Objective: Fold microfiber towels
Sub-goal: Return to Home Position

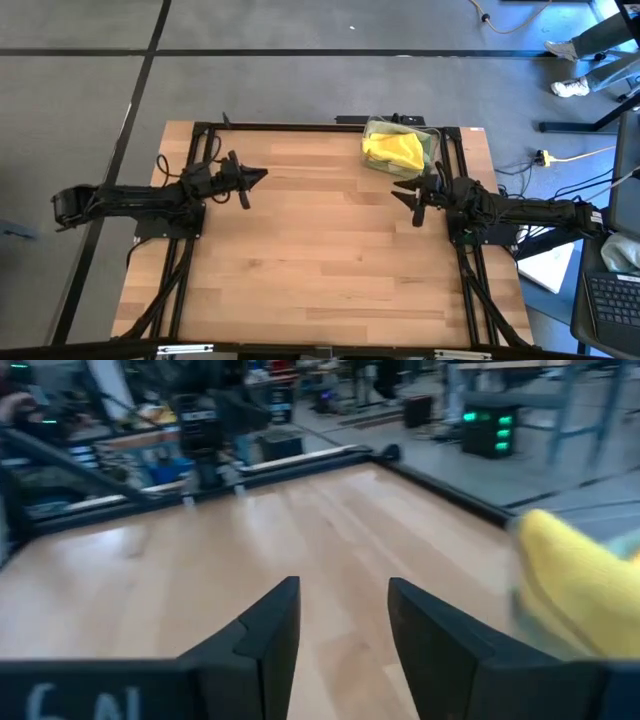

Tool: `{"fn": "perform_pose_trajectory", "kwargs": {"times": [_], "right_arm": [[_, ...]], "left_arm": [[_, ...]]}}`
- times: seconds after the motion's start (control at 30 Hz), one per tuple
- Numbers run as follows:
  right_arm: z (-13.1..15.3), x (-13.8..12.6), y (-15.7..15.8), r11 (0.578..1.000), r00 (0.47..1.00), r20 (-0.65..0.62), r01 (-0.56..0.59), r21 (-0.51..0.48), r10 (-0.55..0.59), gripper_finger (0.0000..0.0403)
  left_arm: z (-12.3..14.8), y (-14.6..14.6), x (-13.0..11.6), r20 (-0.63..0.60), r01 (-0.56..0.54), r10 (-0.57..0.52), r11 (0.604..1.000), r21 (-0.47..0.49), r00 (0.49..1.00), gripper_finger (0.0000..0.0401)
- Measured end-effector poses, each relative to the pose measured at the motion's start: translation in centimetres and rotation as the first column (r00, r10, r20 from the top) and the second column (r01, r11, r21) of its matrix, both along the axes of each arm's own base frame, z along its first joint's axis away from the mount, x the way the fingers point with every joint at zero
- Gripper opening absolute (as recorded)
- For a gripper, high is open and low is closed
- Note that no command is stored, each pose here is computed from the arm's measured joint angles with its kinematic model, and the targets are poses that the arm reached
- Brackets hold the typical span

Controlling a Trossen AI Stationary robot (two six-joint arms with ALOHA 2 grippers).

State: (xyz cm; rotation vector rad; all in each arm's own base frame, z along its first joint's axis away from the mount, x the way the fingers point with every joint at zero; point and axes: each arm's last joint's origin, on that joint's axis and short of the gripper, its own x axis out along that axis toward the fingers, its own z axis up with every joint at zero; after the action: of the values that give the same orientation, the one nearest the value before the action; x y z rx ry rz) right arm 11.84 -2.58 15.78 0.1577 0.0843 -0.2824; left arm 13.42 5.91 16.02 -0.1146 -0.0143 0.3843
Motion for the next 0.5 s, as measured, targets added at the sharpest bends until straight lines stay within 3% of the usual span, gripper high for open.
{"fn": "perform_pose_trajectory", "kwargs": {"times": [0.17, 0.4, 0.5], "right_arm": [[-0.2, 0.0, 0.2, 0.996, 0.997, -0.010, -0.074, 0.040, 0.074, 0.0156], [-0.8, -0.1, 0.2, 0.995, 0.995, -0.065, -0.064, 0.081, 0.069, 0.0156], [-0.8, -0.1, 0.2, 0.995, 0.995, -0.068, -0.064, 0.081, 0.070, 0.0156]], "left_arm": [[-0.5, -0.8, 0.3, -0.042, 0.053, -0.054, 0.998, -0.030, 0.998, 0.0020], [-1.4, -1.6, 0.5, -0.128, 0.097, -0.105, 0.993, -0.067, 0.986, 0.0020], [-1.4, -1.7, 0.5, -0.136, 0.106, -0.110, 0.994, -0.040, 0.985, 0.0020]]}}
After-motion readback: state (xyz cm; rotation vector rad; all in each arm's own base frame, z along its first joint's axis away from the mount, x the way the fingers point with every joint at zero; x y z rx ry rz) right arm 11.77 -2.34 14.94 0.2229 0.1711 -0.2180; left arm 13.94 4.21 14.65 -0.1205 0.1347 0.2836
